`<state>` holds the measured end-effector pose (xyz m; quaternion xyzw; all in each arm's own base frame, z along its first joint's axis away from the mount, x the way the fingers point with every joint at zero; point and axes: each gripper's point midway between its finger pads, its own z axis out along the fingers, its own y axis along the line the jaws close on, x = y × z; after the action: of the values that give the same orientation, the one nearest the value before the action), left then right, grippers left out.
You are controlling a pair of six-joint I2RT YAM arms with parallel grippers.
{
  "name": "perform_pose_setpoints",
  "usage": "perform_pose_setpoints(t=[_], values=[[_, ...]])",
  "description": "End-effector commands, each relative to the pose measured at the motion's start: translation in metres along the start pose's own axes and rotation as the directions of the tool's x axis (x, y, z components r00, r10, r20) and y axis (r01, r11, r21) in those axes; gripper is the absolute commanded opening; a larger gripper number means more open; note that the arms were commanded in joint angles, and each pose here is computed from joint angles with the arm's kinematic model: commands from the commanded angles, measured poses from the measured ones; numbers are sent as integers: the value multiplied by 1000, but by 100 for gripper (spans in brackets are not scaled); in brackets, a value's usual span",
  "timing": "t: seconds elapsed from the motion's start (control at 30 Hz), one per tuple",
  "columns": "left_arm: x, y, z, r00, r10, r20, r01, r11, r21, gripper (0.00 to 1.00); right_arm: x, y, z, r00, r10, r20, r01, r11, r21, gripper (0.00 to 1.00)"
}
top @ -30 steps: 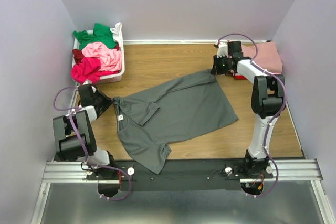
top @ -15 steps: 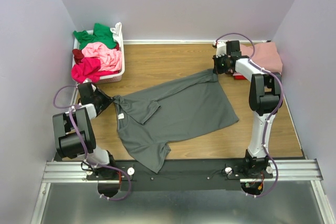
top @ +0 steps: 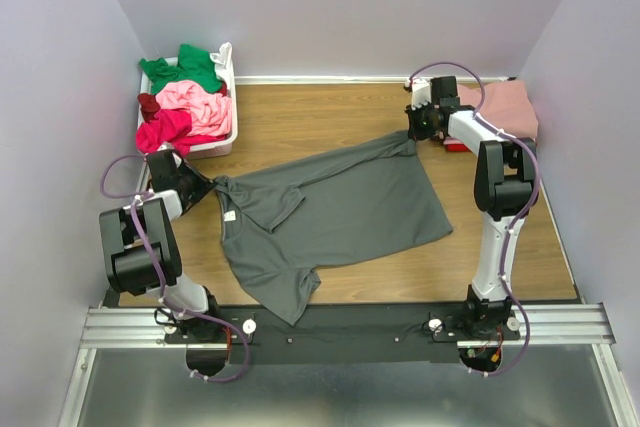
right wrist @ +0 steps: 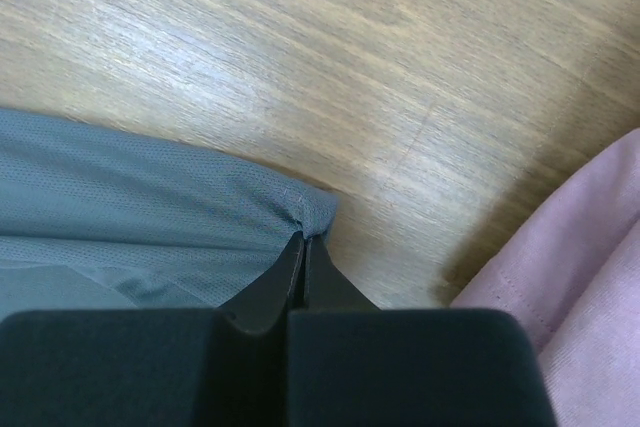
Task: Fold and stack the t-shirts
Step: Fold the tshirt
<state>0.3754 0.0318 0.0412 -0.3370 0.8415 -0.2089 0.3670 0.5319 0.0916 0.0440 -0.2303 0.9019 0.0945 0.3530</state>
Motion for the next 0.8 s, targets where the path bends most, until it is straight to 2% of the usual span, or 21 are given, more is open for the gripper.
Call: perform_pose_setpoints(t=[0.0, 0.27, 0.3, 0.33, 0.4, 0.43, 0.47, 0.53, 0.63, 0.77], values=[[-6, 3, 2, 1000, 16, 1, -16, 1000, -7, 0, -18, -18, -22, 999, -39, 30, 36, 997, 70, 1], [-8, 3, 8, 1000, 16, -10, -16, 1000, -7, 0, -16, -22, -23, 999, -46, 26, 44, 996, 80, 2], [-8, 2, 9, 1000, 18, -15, -18, 1000, -1, 0, -15, -19, -22, 999, -43, 27, 42, 997, 63, 3], [-11, -2, 9, 1000, 26, -14, -26, 1000, 14, 1, -16, -16, -22, 999, -45, 30, 43, 998, 53, 13], [-11, -10, 7, 999, 43, -24, -42, 998, 50, 7, -17, -11, -23, 998, -43, 39, 42, 999, 28, 25], [-15, -17, 3, 998, 54, -17, -53, 996, 66, 16, -19, -10, -27, 998, -47, 48, 46, 999, 25, 34], [-19, -20, 1, 998, 59, -5, -58, 996, 72, 20, -20, -9, -28, 998, -47, 50, 46, 999, 21, 37], [-25, -24, -6, 997, 75, 15, -76, 994, 73, 29, -21, -7, -31, 997, -49, 57, 48, 999, 14, 40], [-37, -31, -19, 993, 102, 62, -106, 993, 59, 36, -24, -3, -37, 996, -48, 69, 48, 999, 2, 43], [-45, -37, -36, 986, 122, 110, -128, 990, 51, 37, -25, 4, -44, 996, -44, 82, 46, 999, -22, 43]])
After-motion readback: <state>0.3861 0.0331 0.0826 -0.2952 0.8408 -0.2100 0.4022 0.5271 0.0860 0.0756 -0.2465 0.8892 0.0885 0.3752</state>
